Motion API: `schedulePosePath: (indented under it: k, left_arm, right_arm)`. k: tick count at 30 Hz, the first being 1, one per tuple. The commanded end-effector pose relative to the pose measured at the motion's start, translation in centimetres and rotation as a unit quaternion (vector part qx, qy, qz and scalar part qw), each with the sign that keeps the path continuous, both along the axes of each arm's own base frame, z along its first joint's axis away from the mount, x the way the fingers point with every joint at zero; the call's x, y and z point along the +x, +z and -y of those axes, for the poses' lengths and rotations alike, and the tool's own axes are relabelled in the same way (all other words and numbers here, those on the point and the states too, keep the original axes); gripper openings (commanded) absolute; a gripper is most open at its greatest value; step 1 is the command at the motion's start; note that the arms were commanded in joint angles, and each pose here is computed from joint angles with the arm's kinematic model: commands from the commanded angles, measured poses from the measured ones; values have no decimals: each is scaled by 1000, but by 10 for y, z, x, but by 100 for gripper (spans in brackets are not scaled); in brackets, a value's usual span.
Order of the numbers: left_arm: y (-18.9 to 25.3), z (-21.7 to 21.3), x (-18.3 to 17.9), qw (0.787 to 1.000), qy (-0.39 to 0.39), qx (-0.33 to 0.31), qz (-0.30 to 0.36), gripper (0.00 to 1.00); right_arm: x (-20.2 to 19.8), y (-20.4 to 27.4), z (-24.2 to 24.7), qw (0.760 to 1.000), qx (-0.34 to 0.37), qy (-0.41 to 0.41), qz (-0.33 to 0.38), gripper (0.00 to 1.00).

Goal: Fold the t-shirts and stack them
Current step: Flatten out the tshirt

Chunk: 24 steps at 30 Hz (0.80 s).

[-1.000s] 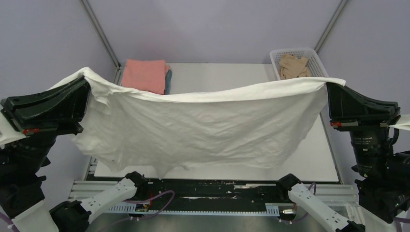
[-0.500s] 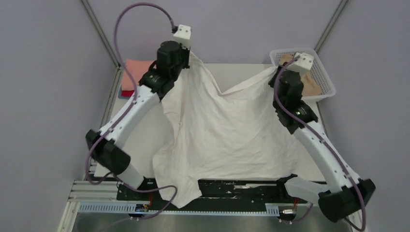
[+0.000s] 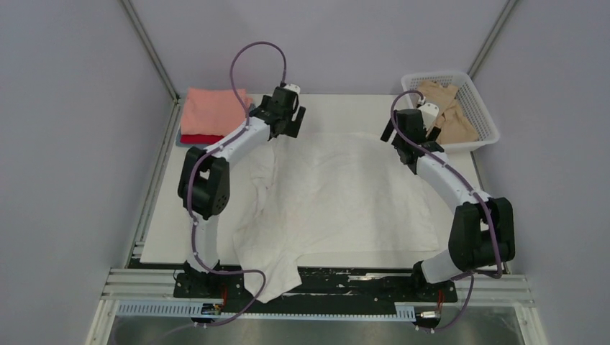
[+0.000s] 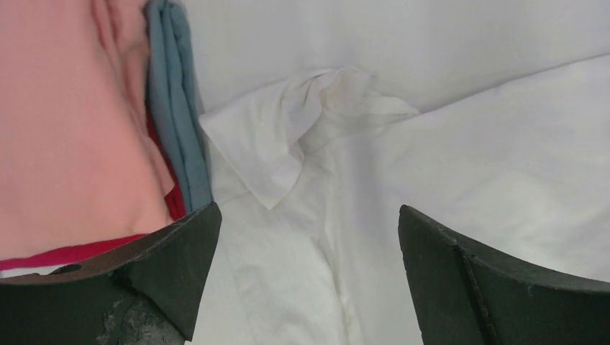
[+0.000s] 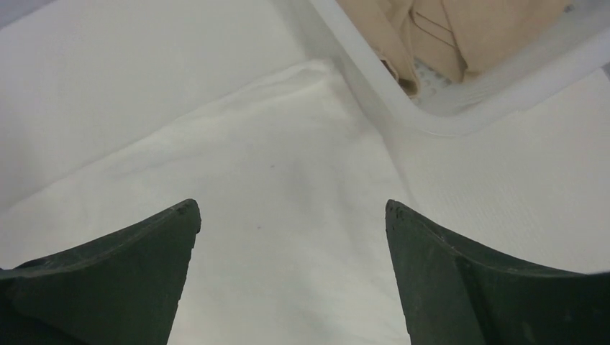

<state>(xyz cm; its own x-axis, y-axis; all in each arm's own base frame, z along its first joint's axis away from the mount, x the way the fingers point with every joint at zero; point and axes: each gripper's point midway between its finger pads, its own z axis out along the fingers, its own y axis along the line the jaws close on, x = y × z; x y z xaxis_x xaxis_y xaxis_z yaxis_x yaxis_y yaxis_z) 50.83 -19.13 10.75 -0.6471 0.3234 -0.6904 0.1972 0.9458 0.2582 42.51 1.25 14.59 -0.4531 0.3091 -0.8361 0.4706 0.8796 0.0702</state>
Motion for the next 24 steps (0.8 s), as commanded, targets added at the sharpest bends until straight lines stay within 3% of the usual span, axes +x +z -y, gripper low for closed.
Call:
schedulePosePath:
  k: [1, 6, 11, 16, 24]
  left_arm:
    - [99, 11, -14, 989, 5, -116, 97, 100]
    - [91, 18, -59, 979, -2, -195, 59, 100]
    - [53, 38, -117, 955, -46, -291, -7, 100]
    - [25, 54, -139, 940, -74, -330, -54, 100]
    - [-40, 35, -142, 952, -11, -287, -106, 100]
  right_arm:
    - [-3, 51, -40, 990, 85, 84, 73, 100]
    - [-38, 18, -90, 962, 170, 211, 23, 100]
    - [-64, -16, -117, 939, 229, 257, -14, 100]
    - [-83, -68, -114, 939, 245, 228, -74, 100]
    - [-105, -113, -76, 955, 228, 144, -127, 100]
